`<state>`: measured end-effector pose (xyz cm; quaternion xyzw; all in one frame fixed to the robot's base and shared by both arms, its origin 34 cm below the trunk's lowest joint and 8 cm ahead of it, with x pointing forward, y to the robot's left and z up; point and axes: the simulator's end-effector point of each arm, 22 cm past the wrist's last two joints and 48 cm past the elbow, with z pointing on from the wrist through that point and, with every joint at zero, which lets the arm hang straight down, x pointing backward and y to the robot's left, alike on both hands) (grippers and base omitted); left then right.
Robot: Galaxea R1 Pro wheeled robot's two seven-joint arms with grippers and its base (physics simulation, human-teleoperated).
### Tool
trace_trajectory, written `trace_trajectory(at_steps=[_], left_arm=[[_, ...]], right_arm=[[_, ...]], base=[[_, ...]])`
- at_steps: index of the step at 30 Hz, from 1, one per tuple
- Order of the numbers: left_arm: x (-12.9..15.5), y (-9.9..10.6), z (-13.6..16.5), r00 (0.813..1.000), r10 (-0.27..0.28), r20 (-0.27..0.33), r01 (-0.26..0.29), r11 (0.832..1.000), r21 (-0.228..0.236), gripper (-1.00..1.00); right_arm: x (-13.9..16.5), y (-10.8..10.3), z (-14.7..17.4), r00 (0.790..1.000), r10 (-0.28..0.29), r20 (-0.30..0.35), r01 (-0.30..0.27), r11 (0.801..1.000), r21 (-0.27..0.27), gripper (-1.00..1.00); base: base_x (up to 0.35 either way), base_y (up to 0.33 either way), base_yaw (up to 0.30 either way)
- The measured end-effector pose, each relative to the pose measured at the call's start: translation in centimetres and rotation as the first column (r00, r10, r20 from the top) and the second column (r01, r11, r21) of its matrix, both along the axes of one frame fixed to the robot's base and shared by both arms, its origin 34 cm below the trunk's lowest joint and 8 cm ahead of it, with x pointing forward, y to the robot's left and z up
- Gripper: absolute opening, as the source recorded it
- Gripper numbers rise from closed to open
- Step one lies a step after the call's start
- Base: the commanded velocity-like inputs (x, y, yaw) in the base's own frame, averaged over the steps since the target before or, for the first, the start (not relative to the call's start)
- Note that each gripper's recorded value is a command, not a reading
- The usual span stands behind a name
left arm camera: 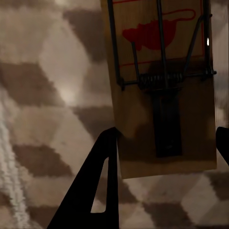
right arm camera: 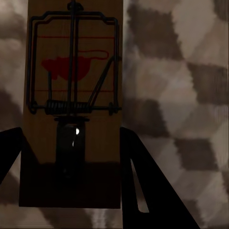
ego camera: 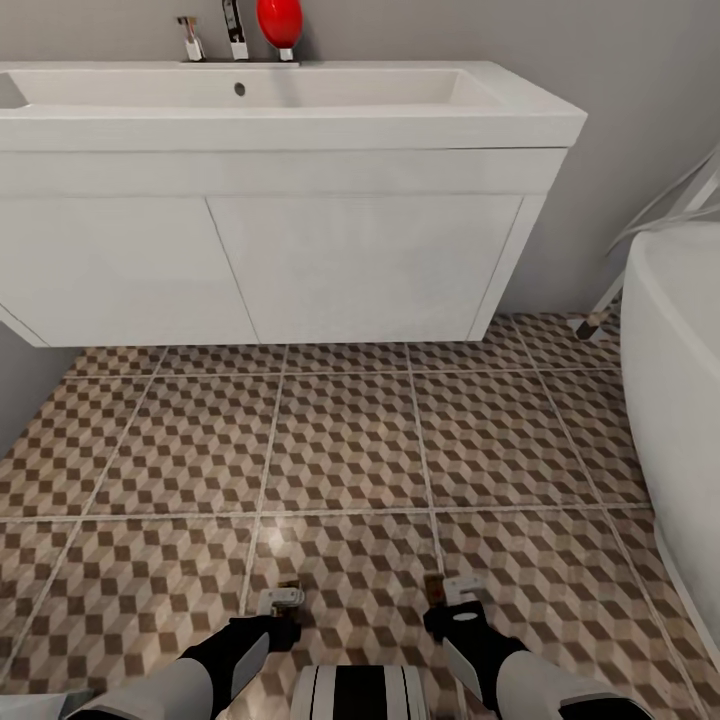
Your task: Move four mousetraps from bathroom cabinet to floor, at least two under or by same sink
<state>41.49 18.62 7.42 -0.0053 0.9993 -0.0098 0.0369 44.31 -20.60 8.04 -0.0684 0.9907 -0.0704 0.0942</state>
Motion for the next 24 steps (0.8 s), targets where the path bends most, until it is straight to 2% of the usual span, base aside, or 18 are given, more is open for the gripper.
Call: trace_trajectory(at_steps=[6, 16, 24], left_arm=[[-1.0, 0.0, -0.9, 1.000, -0.001, -0.025, 0.001, 1.000, 0.000, -1.00], [-1.0, 0.2, -0.9, 1.000, 0.001, -0.022, -0.001, 1.000, 0.004, -1.00], [-2.2, 0.1, -1.7, 0.999, 0.000, -0.051, 0.000, 1.000, 0.002, -1.00]], right_arm=[[-1.0, 0.0, -0.9, 1.000, 0.000, -0.025, 0.000, 1.000, 0.001, -1.00], [-1.0, 0.1, -0.9, 1.000, 0.001, -0.024, -0.001, 1.000, 0.001, -1.00], [-2.1, 0.1, -1.8, 0.999, 0.001, -0.050, -0.001, 1.000, 0.001, -1.00]], base=[[0.000, 0.000, 0.000], [0.000, 0.000, 0.000], [0.000, 0.000, 0.000]])
